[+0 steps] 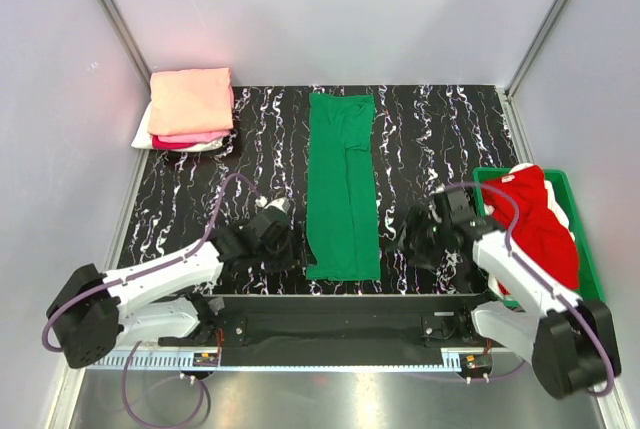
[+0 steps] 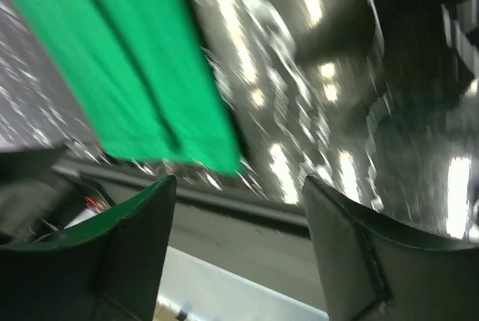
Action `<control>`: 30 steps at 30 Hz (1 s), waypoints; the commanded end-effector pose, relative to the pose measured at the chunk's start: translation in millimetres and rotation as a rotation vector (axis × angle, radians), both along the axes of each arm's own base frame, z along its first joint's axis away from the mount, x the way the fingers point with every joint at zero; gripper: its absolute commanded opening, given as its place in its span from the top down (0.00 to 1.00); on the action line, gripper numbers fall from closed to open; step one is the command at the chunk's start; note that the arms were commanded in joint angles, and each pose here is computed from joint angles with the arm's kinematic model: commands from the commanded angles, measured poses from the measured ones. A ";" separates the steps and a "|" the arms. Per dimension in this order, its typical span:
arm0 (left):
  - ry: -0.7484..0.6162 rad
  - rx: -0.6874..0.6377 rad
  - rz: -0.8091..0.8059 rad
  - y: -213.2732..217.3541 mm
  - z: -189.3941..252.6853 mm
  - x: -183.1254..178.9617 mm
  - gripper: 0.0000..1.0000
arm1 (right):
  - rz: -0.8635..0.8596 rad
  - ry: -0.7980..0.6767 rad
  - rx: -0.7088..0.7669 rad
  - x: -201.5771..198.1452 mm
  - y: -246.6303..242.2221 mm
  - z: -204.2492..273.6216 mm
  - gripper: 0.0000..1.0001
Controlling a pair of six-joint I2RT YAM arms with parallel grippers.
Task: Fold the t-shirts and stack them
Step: Fold the tshirt
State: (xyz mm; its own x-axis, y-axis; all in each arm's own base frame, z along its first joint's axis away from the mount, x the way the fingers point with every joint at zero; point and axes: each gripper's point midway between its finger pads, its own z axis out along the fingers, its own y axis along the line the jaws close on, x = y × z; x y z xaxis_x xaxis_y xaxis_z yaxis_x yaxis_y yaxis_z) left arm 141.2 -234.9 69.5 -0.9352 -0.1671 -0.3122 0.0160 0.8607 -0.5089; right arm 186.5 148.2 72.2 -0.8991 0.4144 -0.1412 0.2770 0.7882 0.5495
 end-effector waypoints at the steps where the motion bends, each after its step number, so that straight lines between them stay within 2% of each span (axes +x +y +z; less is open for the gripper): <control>1: -0.049 -0.111 0.004 -22.7 10.4 15.1 0.28 | -0.049 -0.017 0.044 -15.8 4.3 -1.7 0.26; 8: -0.009 -0.083 0.036 -14.7 -11.8 11.9 0.28 | -0.006 0.081 0.119 -36.7 23.0 -47.7 0.33; 15: 0.031 -0.072 0.054 -10.4 -29.2 5.9 0.28 | 0.026 0.104 0.129 -35.3 34.7 -58.4 0.39; 23: 0.076 -0.111 0.064 -14.2 -40.8 -1.7 0.36 | 0.045 0.123 0.114 -43.2 39.2 -62.6 0.55; 30: 0.089 -0.114 0.053 -16.6 -47.3 -3.6 0.43 | 0.052 0.146 0.120 -47.4 43.0 -69.5 0.65</control>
